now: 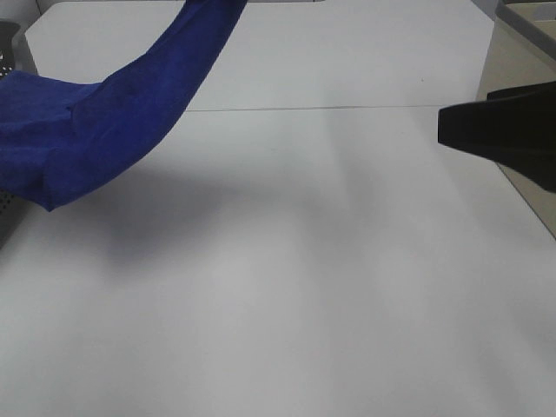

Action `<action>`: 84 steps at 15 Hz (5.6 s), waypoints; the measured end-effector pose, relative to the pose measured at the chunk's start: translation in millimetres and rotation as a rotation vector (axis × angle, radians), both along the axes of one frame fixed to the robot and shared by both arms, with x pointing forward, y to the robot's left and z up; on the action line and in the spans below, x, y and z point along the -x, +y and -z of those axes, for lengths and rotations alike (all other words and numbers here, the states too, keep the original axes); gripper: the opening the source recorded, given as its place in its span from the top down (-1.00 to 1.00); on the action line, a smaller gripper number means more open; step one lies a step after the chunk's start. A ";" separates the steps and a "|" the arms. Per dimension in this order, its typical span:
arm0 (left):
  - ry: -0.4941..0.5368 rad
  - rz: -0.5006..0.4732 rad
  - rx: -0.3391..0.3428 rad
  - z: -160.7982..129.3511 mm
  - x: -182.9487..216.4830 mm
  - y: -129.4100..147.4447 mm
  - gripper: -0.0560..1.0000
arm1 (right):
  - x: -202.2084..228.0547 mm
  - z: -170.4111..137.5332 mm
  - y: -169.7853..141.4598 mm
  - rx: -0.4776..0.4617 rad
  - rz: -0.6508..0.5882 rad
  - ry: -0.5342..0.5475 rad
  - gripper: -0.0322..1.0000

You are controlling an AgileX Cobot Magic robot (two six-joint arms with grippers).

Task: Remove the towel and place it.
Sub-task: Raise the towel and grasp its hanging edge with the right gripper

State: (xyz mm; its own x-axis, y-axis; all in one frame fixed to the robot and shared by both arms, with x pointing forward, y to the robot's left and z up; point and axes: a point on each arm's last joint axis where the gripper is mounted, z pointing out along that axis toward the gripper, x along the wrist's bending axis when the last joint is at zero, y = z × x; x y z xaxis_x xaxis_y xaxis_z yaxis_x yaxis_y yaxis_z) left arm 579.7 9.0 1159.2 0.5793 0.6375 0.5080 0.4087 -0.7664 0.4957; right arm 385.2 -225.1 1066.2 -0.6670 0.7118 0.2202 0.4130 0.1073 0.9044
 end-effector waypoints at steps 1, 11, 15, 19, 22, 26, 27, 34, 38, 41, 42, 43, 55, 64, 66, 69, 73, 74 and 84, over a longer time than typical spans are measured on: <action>-0.001 -0.001 -0.002 0.4 -0.3 -0.1 0.89 | -5.2 0.3 1.6 -0.043 0.005 0.011 -0.35; -0.050 -0.054 0.037 -3.6 -8.5 6.2 0.89 | -35.6 63.8 83.9 0.131 -0.039 0.178 -0.33; -0.056 -0.108 0.069 -4.2 -20.9 20.3 0.89 | -36.6 45.0 141.5 0.144 -0.111 0.104 -0.33; -0.060 -0.097 0.094 -4.7 -22.5 19.5 0.89 | -60.8 53.2 187.6 0.318 -0.271 -0.071 -0.28; -0.059 -0.081 0.122 -4.9 -22.4 16.7 0.89 | -72.6 58.8 209.2 0.417 -0.405 -0.191 -0.28; -0.057 -0.064 0.155 -5.3 -22.3 13.5 0.89 | -83.8 64.7 230.3 0.449 -0.499 -0.239 -0.26; -0.063 -0.060 0.160 -5.8 -22.6 13.1 0.89 | -85.4 66.1 236.3 0.451 -0.537 -0.248 -0.26; -0.071 -0.031 0.207 -5.2 -24.0 7.3 0.89 | -81.1 56.9 283.2 0.458 -0.679 -0.407 -0.21; -0.059 -0.028 0.214 -2.6 -24.5 5.5 0.89 | -84.2 58.9 296.4 0.544 -0.664 -0.529 -0.16; -0.058 -0.026 0.219 -2.6 -24.5 5.1 0.89 | -91.3 49.0 298.7 0.597 -0.641 -0.640 -0.16; -0.059 -0.025 0.219 -2.7 -24.5 5.0 0.89 | -93.0 50.7 299.8 0.608 -0.637 -0.649 -0.16; -0.059 -0.025 0.219 -2.7 -24.5 5.0 0.89 | -94.4 55.3 300.7 0.621 -0.637 -0.649 -0.16; -0.038 0.022 0.236 -1.9 -22.6 0.8 0.89 | -120.9 90.0 304.4 0.878 -0.519 -0.889 -0.05; -0.036 0.023 0.238 -1.8 -22.4 0.6 0.89 | -139.8 89.7 292.1 0.910 -0.459 -0.899 0.27; -0.036 0.023 0.238 -1.8 -22.4 0.6 0.89 | -140.1 94.5 292.7 0.913 -0.466 -0.889 0.43; -0.039 0.022 0.235 -2.0 -22.7 0.9 0.89 | -138.9 101.8 293.9 0.894 -0.484 -0.843 0.74; -0.047 0.027 0.236 -2.5 -23.0 0.6 0.89 | -137.9 103.6 293.7 0.841 -0.458 -0.761 0.91; -0.049 0.026 0.234 -2.6 -23.2 0.8 0.89 | -136.4 103.5 292.6 0.816 -0.452 -0.716 0.91; -0.053 0.006 0.194 -2.0 -24.5 5.3 0.89 | -101.1 68.8 248.2 0.445 -0.212 -0.212 0.91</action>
State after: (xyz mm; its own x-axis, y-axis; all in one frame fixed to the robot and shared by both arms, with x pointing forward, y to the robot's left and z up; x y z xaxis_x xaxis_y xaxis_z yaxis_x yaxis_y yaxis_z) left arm 604.2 14.3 1161.2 0.5594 0.7229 0.4055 0.3737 -0.6566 0.6551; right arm 486.3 23.1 997.5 -0.8034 0.5505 -0.2270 0.1542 0.5606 0.8136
